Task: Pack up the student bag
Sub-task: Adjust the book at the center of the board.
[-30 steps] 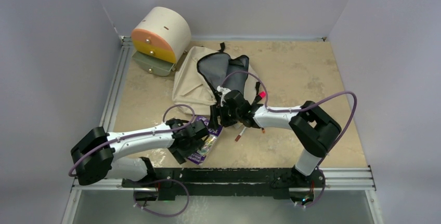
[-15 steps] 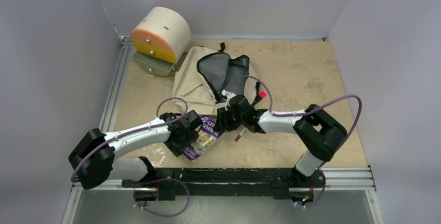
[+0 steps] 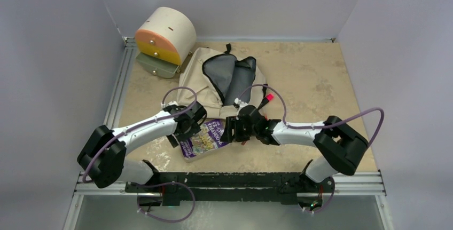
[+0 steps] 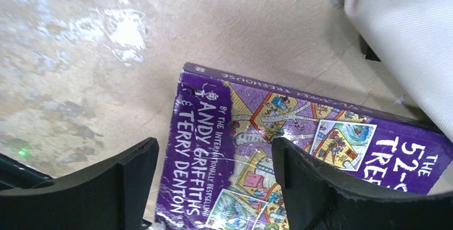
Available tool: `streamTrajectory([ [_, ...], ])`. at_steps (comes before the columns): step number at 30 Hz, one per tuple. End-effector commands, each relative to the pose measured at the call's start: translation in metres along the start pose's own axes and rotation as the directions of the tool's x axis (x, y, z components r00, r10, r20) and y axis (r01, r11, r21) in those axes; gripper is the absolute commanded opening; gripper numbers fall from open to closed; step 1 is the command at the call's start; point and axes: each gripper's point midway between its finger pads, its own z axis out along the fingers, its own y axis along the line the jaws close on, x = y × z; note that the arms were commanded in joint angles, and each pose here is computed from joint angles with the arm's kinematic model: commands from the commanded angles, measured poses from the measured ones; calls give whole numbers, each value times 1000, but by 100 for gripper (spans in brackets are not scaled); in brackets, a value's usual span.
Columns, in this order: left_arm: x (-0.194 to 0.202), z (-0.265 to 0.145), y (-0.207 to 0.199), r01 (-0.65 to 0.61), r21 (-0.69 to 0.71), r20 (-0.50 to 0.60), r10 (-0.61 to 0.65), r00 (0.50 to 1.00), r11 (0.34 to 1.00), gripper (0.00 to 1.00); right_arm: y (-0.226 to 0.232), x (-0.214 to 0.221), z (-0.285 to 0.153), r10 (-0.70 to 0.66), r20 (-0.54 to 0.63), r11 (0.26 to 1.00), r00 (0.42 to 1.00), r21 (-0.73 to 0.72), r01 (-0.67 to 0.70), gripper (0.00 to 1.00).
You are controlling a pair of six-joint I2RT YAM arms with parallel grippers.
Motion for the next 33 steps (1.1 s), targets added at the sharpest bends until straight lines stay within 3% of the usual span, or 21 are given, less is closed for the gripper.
streamTrajectory([
  [1, -30, -19, 6, -120, -27, 99, 122, 988, 992, 78, 6, -35, -19, 102, 200, 994, 974, 16, -107, 67],
  [6, -53, -50, -16, -301, 119, 191, 276, 942, 946, 80, 20, -41, -22, 128, 205, 992, 970, -34, -124, 71],
  [11, -49, -78, -68, -543, 366, 336, 437, 835, 756, 78, 21, -40, -13, 115, 162, 993, 980, -19, -114, 70],
  [15, -17, -87, -83, -698, 325, 432, 557, 709, 638, 78, 6, -56, -31, 174, 253, 981, 952, 34, -189, 70],
  [18, 10, -84, -83, -766, 293, 436, 633, 640, 572, 77, -9, -70, -53, 236, 314, 966, 919, 23, -256, 70],
  [20, 31, -83, -86, -812, 316, 441, 682, 584, 491, 77, -23, -83, -73, 274, 370, 955, 888, 2, -295, 70],
  [26, 54, -76, -79, -876, 269, 442, 756, 482, 402, 75, -35, -108, -121, 253, 490, 954, 834, 18, -299, 69],
  [30, 81, -82, -90, -921, 310, 496, 786, 369, 236, 75, -46, -112, -135, 254, 521, 945, 815, 44, -323, 69],
  [33, 89, -76, -90, -942, 266, 503, 805, 316, 204, 75, -50, -113, -138, 268, 526, 942, 807, 33, -334, 69],
])
